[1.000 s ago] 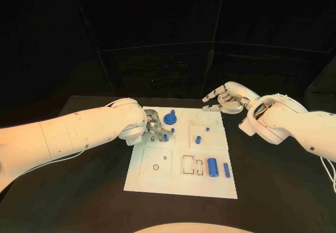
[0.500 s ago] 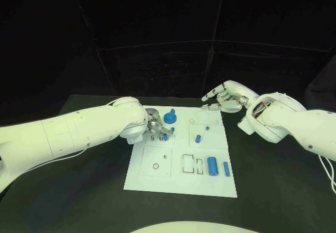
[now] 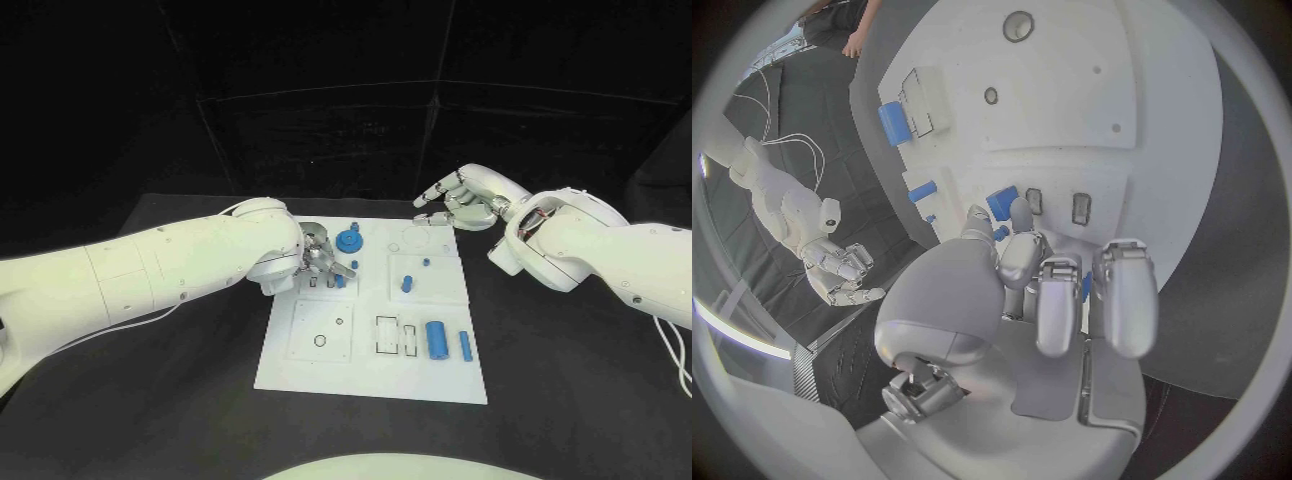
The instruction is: Assemble the parts on the task board
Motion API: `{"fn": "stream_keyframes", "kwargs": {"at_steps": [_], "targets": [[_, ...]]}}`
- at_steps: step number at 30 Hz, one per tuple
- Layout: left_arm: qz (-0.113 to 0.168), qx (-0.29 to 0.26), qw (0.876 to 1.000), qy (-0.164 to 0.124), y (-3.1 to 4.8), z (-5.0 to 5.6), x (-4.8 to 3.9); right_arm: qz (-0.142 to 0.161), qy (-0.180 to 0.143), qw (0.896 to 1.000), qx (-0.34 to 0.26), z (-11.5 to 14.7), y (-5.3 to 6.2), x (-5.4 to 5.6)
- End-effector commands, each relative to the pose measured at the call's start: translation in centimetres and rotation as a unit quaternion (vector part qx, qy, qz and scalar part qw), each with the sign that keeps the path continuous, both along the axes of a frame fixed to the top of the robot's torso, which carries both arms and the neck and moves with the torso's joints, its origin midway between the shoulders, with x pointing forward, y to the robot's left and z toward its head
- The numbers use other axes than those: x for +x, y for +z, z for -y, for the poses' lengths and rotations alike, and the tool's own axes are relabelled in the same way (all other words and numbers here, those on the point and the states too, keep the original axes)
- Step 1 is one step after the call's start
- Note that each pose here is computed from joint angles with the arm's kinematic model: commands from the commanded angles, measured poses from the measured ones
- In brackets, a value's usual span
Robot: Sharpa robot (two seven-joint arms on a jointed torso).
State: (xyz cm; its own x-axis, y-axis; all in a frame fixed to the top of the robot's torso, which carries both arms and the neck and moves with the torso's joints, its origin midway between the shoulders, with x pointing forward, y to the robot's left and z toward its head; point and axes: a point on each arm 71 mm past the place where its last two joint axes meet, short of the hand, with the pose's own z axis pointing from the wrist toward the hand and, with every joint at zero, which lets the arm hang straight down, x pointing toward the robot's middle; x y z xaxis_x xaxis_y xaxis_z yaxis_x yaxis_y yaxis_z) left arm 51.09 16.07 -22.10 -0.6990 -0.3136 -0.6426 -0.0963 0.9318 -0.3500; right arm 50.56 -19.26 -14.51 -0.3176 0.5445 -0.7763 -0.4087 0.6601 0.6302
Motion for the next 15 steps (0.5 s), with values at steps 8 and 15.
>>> {"fn": "stream_keyframes", "kwargs": {"at_steps": [8,15], "targets": [[0.0,0.001,1.0,-0.004,0.1,0.21,0.0,-0.002,0.007,1.0,-0.001,-0.42,0.06,0.04],[0.005,-0.013,1.0,0.001,0.2,0.25,0.02,-0.005,0.009,1.0,-0.001,-0.55,0.01,0.09]]}}
